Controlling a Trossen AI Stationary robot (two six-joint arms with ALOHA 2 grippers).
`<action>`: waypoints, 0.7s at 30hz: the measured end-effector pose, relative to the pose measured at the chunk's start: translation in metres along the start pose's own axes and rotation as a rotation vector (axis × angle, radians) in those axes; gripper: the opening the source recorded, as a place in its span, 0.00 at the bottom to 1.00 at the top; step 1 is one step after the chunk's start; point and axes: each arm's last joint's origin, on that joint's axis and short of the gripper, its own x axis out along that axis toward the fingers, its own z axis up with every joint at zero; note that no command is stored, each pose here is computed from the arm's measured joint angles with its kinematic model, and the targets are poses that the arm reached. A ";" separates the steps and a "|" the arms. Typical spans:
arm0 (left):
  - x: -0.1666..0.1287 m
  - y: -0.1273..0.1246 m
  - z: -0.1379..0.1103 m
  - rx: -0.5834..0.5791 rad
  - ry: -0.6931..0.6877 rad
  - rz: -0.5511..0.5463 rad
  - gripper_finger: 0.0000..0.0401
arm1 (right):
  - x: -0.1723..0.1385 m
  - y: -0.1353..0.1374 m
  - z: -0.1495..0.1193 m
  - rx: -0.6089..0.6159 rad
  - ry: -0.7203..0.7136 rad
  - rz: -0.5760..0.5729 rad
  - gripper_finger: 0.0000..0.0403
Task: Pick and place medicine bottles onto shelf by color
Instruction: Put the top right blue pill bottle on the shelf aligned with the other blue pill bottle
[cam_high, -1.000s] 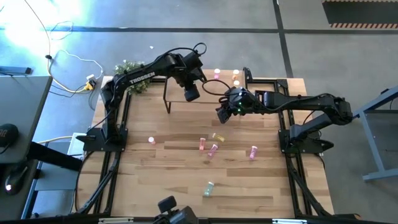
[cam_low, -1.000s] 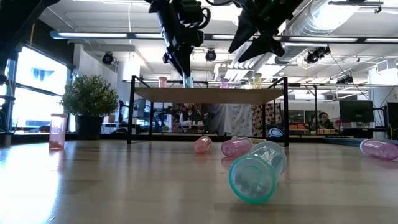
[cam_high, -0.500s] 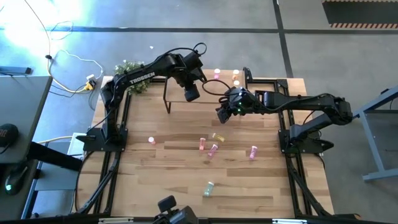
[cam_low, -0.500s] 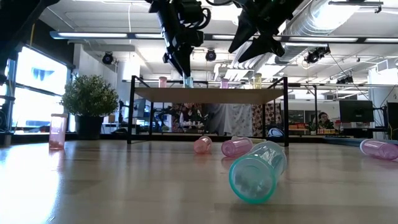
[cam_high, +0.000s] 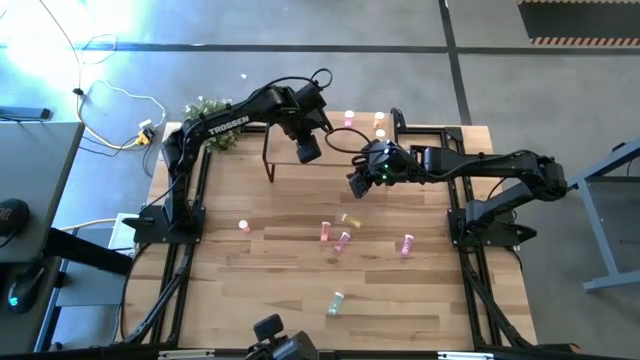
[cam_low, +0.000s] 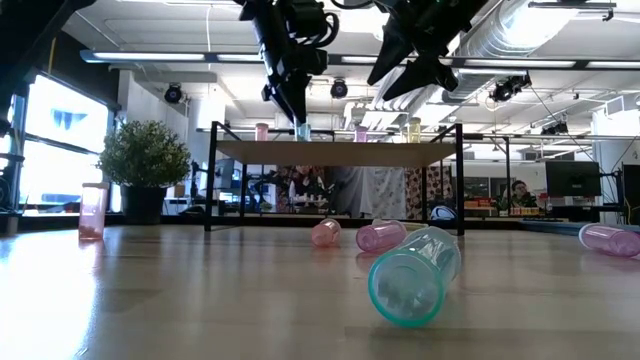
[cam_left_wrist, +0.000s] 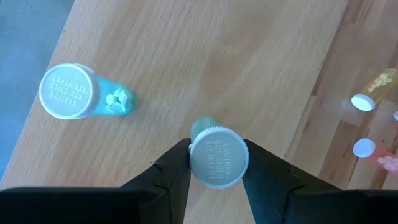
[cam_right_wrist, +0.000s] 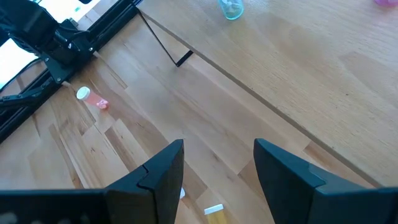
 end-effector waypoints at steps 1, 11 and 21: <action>0.000 0.000 0.000 0.000 0.000 0.000 0.31 | 0.000 0.000 0.000 0.000 0.000 0.000 0.46; 0.000 0.000 0.000 0.000 0.000 0.008 0.35 | 0.000 0.000 0.000 0.001 0.005 0.007 0.46; 0.000 0.001 0.000 0.000 0.002 0.031 0.35 | 0.000 0.000 0.000 0.001 0.006 0.008 0.46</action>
